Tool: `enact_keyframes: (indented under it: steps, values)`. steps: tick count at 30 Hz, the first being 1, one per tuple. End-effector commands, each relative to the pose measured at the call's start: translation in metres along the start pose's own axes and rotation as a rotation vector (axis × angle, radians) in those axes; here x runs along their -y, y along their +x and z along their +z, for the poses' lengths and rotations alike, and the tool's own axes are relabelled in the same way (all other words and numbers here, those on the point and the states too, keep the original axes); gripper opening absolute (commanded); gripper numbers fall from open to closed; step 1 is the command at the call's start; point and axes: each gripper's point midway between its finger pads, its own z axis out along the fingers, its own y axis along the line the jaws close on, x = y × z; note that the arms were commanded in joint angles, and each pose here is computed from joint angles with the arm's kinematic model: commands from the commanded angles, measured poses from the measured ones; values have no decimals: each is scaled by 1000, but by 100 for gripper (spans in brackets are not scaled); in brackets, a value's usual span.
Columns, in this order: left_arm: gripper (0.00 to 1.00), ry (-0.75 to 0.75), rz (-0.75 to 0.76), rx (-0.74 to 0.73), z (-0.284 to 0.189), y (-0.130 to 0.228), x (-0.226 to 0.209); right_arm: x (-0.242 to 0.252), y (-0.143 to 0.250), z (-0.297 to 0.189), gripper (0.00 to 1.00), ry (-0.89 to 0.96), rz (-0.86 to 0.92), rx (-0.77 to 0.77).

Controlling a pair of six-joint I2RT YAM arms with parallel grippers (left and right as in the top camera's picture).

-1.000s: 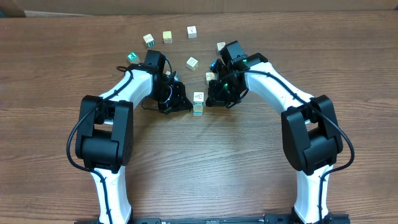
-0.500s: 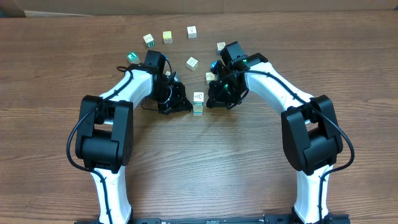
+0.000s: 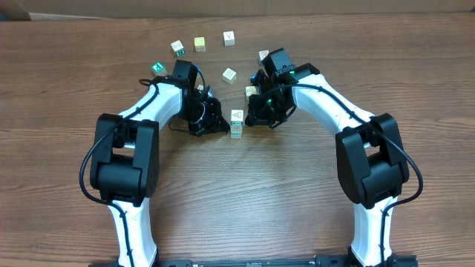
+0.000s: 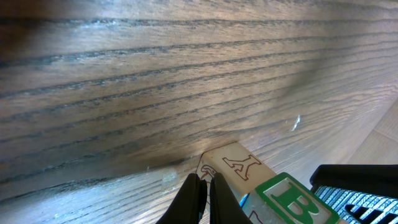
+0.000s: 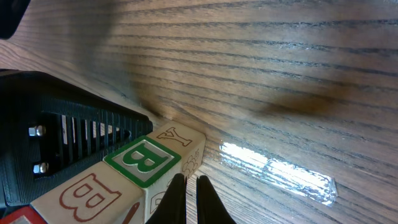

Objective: Form a tower
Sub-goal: 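Hold the tower steady between both grippers, then open both grippers and pull them back from the tower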

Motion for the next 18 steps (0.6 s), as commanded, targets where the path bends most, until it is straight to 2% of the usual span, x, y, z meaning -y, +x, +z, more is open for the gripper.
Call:
enact_keyframes:
  steps: [1, 18]
  values:
    - [4, 5, 8, -23, 6, 4, -3, 2, 1, 5, 4, 10, -6, -5]
    - [4, 5, 8, -23, 6, 4, -3, -8, 5, 12, 4, 8, -38, -8]
